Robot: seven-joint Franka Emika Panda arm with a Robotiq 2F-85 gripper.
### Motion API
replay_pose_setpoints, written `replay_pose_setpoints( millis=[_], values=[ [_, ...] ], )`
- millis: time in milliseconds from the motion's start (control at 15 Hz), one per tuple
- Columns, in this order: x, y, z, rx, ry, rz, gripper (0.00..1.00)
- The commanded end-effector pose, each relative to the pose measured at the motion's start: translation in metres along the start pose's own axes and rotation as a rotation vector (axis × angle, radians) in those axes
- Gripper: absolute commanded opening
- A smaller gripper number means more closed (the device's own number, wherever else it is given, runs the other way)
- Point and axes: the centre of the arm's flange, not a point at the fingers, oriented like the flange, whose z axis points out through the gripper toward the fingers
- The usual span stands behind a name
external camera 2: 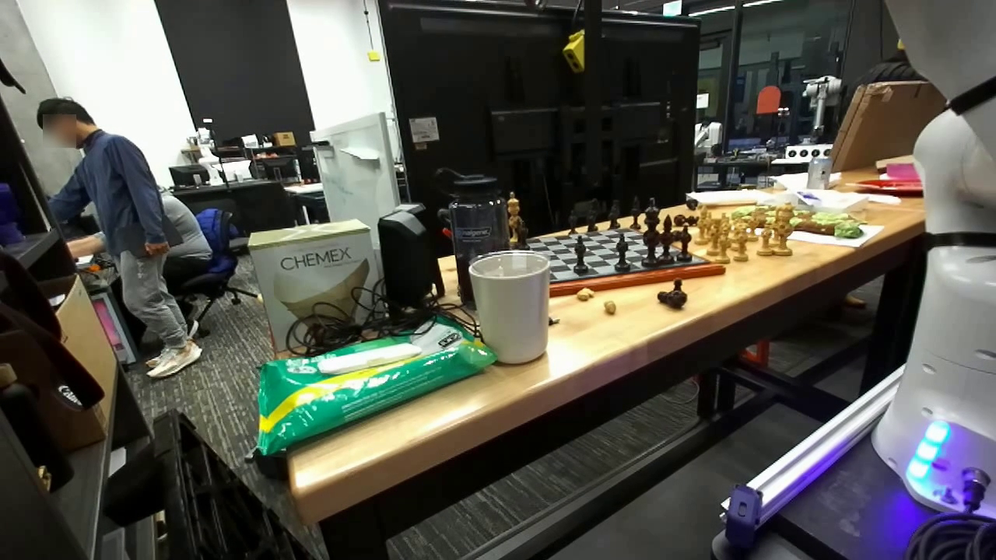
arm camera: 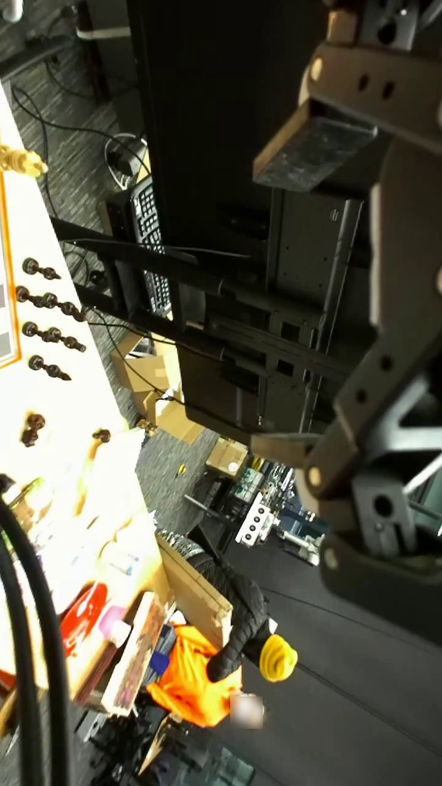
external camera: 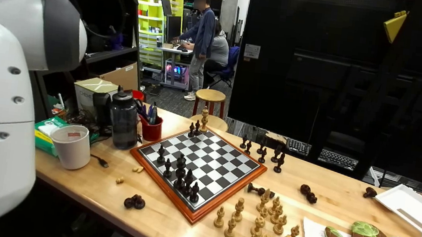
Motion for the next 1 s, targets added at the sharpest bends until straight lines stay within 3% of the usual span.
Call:
replay_pose_setpoints(
  millis=[0, 467, 933],
  values=[
    [0.031, 0.044, 0.007, -0.042, -0.069, 0.017, 1.00],
    [0.065, 0.128, 0.046, -0.127, -0.199, 0.110, 1.00],
    [0.082, 0.165, 0.088, -0.162, -0.328, 0.112, 1.00]
  ],
)
